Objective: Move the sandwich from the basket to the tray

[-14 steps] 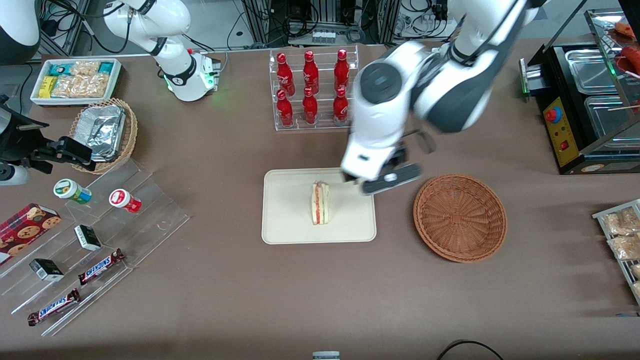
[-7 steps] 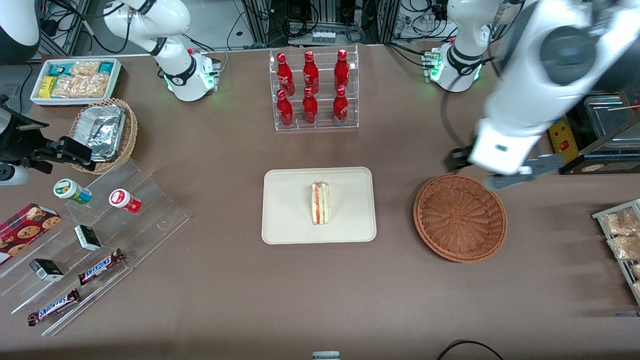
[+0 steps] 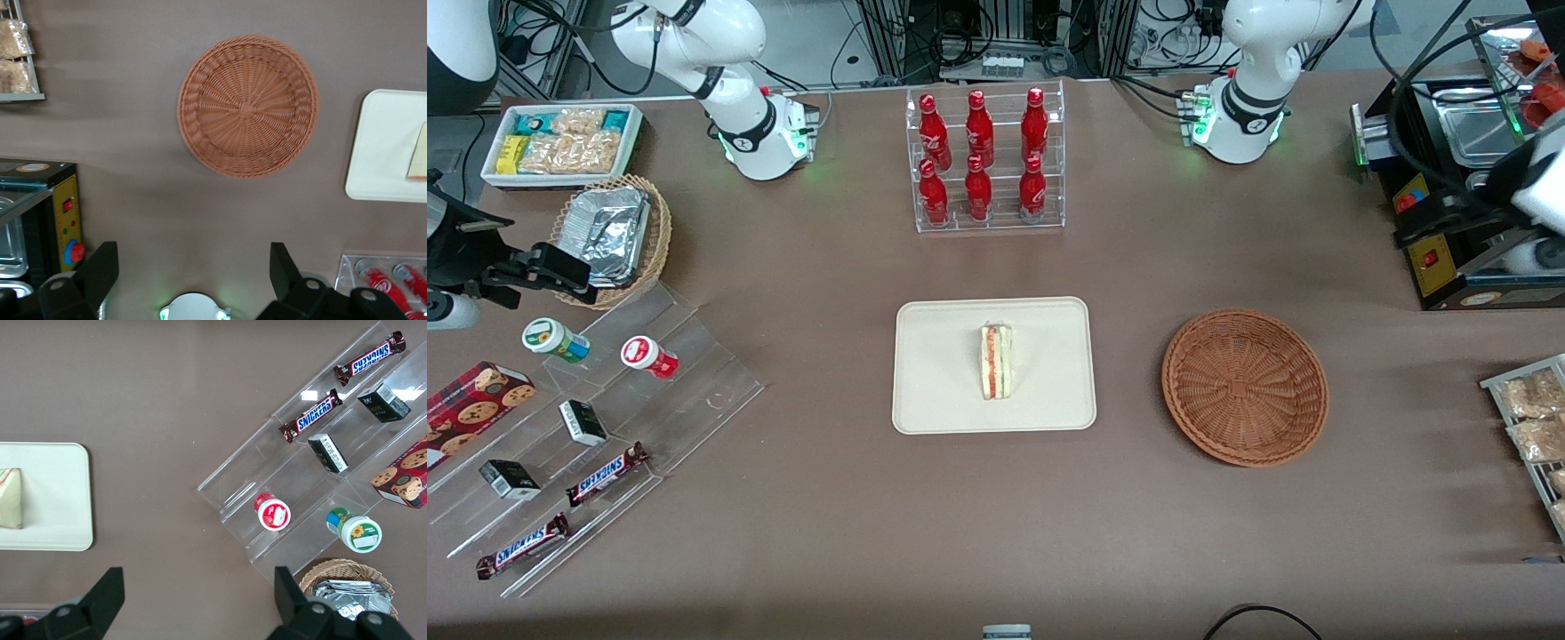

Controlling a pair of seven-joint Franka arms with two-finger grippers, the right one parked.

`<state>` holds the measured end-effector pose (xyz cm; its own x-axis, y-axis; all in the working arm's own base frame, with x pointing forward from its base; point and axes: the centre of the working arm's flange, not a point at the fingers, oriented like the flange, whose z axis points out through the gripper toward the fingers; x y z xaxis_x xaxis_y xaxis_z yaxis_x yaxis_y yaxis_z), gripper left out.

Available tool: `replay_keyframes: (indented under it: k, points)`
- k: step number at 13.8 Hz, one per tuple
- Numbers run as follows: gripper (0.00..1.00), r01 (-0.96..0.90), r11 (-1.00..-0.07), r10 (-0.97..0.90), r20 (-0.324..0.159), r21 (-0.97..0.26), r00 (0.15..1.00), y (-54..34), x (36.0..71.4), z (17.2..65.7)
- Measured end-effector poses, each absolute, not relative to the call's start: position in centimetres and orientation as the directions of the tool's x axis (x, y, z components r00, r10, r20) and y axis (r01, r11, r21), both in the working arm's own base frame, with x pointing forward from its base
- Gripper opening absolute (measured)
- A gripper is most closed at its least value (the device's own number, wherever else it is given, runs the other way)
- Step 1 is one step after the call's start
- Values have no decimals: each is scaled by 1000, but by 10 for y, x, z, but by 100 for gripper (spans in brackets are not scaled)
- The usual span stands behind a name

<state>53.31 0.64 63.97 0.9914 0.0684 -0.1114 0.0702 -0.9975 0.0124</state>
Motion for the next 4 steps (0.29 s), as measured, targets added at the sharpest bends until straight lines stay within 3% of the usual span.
replay_keyframes:
  k: [4]
  points:
    - [100, 38, -999, 36, -112, 17, 993, -4, 520, 642]
